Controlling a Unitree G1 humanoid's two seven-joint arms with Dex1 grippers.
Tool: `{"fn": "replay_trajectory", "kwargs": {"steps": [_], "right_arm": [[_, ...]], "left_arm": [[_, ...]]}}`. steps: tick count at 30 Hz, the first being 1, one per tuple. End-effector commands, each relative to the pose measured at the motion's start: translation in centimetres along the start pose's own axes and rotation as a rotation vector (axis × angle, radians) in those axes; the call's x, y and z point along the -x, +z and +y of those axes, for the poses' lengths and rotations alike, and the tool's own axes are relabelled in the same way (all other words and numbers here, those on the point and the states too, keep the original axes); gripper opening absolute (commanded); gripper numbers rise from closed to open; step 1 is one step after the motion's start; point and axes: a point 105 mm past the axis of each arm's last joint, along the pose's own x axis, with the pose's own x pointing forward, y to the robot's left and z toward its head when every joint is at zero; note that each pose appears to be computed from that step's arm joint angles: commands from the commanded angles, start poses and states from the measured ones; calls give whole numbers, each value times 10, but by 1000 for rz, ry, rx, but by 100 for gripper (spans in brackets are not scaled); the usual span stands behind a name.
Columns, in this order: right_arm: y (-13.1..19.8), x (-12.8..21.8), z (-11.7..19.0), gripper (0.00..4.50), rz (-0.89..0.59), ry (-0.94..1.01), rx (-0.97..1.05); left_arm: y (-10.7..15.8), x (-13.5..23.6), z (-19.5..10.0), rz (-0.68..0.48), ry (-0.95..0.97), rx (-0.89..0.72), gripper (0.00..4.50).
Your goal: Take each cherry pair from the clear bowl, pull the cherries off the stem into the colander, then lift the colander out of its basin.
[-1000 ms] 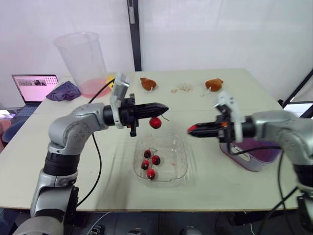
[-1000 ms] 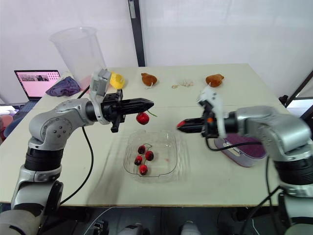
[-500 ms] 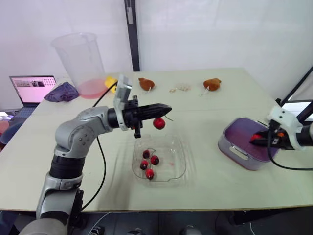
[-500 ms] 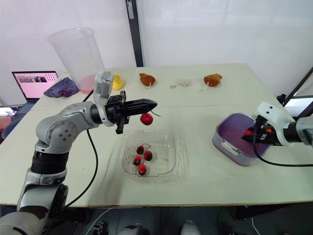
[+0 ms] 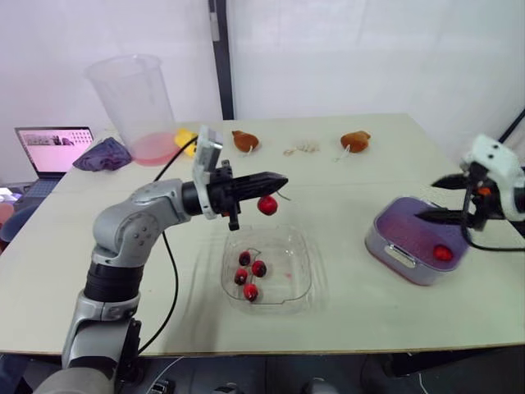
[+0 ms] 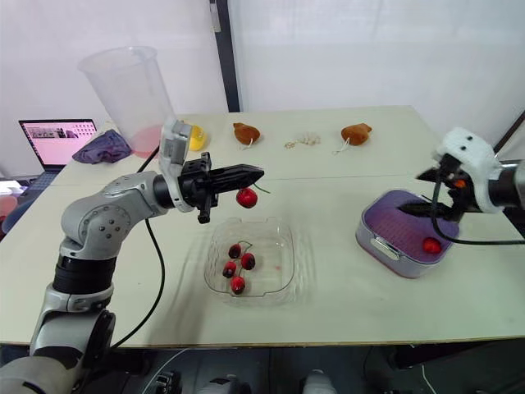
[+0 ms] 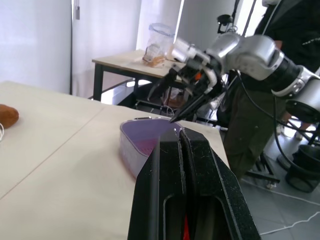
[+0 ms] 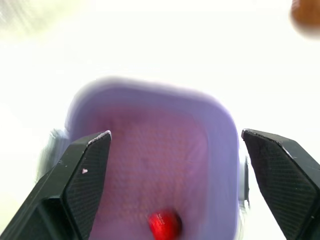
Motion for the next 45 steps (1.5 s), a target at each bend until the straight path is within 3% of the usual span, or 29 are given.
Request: {"fn": "replay_trajectory", "kwargs": {"steps": [1, 7, 17, 20, 23, 28, 30, 34, 39, 45], "right_arm": [[49, -17, 46, 446, -230, 197, -36], [94, -59, 98, 446, -435, 398, -134], [123, -88, 138, 446, -518, 524, -149], [125, -94, 137, 355, -528, 515, -173], [125, -97, 138, 227, -528, 510, -172], [126, -98, 139, 227, -535, 512, -175], [126, -99, 139, 179, -539, 511, -178], [125, -99, 141, 38, -535, 516, -170], [119, -100, 139, 38, -510, 505, -170], [86, -108, 140, 38, -400, 511, -189]], "left_arm": [[17, -1, -4, -47, -12, -51, 0], [19, -6, -5, -48, -47, -44, 0], [23, -6, -4, -47, -62, -57, 0], [23, -5, -5, -44, -68, -61, 0], [23, -5, -5, -40, -71, -63, 0], [23, -4, -5, -36, -71, -68, 0], [24, -5, -5, -37, -72, -68, 0], [24, -5, -5, -37, -72, -68, 0], [24, -6, -4, -36, -71, -72, 0], [25, -6, -3, -40, -70, -74, 0]]}}
